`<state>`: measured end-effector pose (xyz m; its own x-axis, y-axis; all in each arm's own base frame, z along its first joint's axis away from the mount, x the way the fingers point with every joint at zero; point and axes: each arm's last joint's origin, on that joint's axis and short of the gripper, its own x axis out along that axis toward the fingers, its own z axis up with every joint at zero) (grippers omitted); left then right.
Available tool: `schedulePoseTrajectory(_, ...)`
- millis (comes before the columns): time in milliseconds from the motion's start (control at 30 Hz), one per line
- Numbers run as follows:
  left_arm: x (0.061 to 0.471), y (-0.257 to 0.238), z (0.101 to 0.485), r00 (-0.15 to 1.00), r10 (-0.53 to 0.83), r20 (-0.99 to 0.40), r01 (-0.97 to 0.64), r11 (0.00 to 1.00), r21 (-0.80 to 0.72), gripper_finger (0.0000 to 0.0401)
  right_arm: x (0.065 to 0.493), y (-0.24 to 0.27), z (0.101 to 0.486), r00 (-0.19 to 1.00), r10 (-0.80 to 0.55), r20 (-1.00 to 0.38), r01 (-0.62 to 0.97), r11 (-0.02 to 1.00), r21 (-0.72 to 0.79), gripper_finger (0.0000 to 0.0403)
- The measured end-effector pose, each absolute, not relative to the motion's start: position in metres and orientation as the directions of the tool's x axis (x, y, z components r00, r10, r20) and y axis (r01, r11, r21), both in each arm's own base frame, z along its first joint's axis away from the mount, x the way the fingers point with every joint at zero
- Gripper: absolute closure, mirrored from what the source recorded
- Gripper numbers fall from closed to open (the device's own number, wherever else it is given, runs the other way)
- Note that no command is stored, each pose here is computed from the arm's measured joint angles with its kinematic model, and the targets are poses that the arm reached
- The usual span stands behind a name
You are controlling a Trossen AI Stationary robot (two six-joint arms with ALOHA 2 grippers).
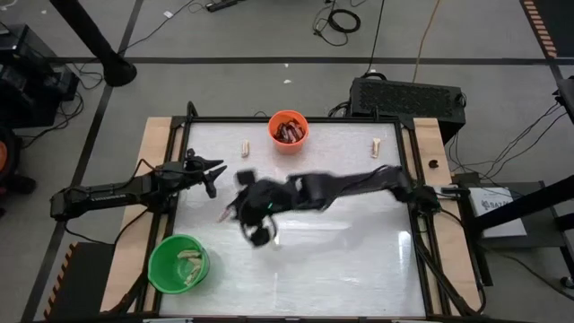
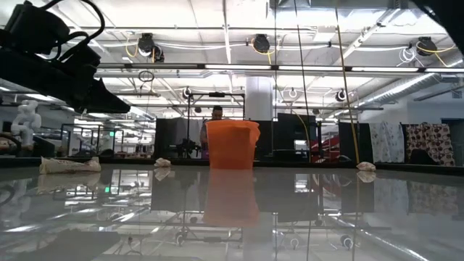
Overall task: Sort candy by brand, put in halloween buckets
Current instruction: Put the white chocolate bar into the green bucket
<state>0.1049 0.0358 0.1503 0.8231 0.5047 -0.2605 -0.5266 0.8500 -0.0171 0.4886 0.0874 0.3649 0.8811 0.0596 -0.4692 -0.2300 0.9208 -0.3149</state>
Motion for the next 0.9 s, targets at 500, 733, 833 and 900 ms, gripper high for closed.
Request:
schedulePoseTrajectory(500, 0.105, 0.036, 0.150, 0.823, 0.505, -0.260, -0.527, 0.850, -0.017, 0.0283, 0.385, -0.062, 0.366, 0.244, -0.171, -0.955, 0.142, 0.980, -0.139, 0.0273)
schedulePoseTrajectory(733, 0.105, 0.036, 0.150, 0.823, 0.505, -0.260, -0.526, 0.850, -0.017, 0.0283, 0.345, -0.161, 0.333, 0.045, -0.174, -0.984, 0.528, 0.840, -0.124, 0.0273)
schedulePoseTrajectory(833, 0.105, 0.036, 0.150, 0.823, 0.505, -0.260, -0.526, 0.850, -0.017, 0.0283, 0.315, -0.204, 0.308, -0.085, -0.144, -0.986, 0.706, 0.690, -0.162, 0.0273)
schedulePoseTrajectory(900, 0.105, 0.036, 0.150, 0.823, 0.505, -0.262, -0.527, 0.850, -0.017, 0.0283, 0.291, -0.225, 0.290, -0.177, -0.111, -0.978, 0.772, 0.601, -0.208, 0.0273)
